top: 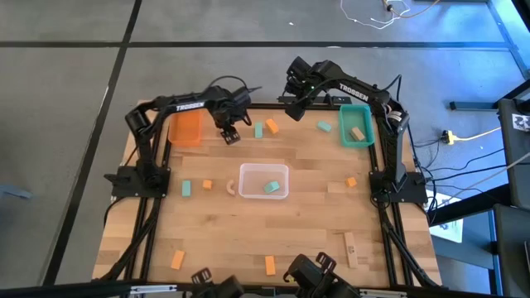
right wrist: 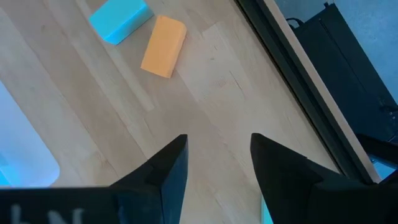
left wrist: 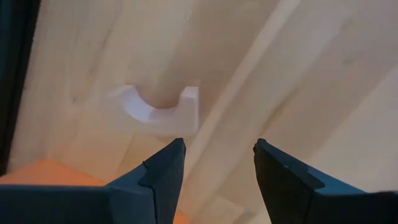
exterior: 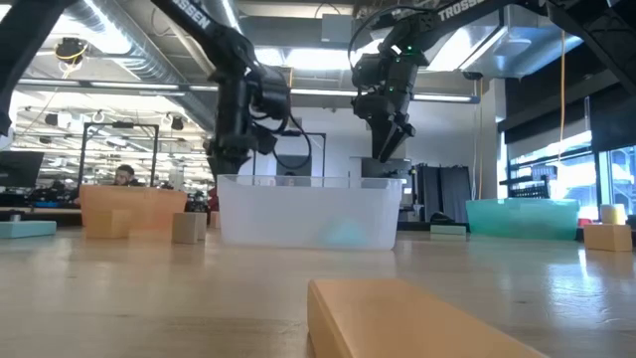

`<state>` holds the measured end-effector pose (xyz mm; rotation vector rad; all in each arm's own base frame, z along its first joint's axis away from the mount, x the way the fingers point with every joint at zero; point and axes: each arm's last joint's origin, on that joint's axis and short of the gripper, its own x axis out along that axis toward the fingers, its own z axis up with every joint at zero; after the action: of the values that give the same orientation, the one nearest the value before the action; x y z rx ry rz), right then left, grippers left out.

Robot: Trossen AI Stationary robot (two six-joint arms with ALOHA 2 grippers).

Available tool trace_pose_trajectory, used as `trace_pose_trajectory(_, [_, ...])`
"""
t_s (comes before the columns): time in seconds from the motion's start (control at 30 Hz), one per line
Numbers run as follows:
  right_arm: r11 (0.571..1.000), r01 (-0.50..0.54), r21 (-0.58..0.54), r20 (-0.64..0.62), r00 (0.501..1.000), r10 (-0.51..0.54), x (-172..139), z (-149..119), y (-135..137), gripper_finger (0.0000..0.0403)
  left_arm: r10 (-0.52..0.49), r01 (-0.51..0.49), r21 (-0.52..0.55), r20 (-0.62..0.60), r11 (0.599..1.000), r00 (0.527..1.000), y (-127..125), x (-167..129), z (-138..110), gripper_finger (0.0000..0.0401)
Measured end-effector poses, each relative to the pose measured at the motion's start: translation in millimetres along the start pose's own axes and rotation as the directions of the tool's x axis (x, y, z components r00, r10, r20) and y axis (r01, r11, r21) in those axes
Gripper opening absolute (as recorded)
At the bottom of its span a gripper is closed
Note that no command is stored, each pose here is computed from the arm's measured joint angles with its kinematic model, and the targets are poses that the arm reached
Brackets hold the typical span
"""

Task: Sort & place blocks by color
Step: Put the light brown block into the orange bin

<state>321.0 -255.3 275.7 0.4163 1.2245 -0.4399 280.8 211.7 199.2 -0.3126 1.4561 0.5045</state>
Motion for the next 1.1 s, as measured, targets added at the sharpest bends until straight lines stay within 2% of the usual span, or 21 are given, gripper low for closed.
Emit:
trace_pose_trajectory(0.17, [1.000,0.000,0.000,0.000,1.000,0.000,0,0,0,0.0174,0.053,-0.053,0.010,-0.008,0.999,0.999,2,8,3,0.0182])
trace_pose_trajectory(0.33, [1.000,0.000,0.000,0.000,1.000,0.000,0,0,0,0.0174,0.048,-0.048,0.027,-0.018,0.999,0.999,2,17,6,0.0183])
trace_pose_trajectory(0.5, [1.000,0.000,0.002,-0.001,1.000,0.000,0,0,0,0.0174,0.050,-0.046,0.098,-0.038,0.994,0.998,1,31,9,0.0183])
trace_pose_trajectory(0.8, [1.000,-0.001,0.003,-0.003,1.000,0.001,0,0,0,0.0174,0.046,-0.034,0.161,-0.070,0.986,0.997,2,46,11,0.0180])
trace_pose_trajectory(0.93, [1.000,-0.001,0.004,-0.003,1.000,0.001,0,0,0,0.0175,0.047,-0.035,0.177,-0.067,0.984,0.997,3,46,11,0.0154])
trace_pose_trajectory(1.1, [1.000,-0.001,0.003,-0.003,1.000,0.001,0,0,0,0.0175,0.047,-0.033,0.170,-0.077,0.985,0.996,6,46,10,0.0085])
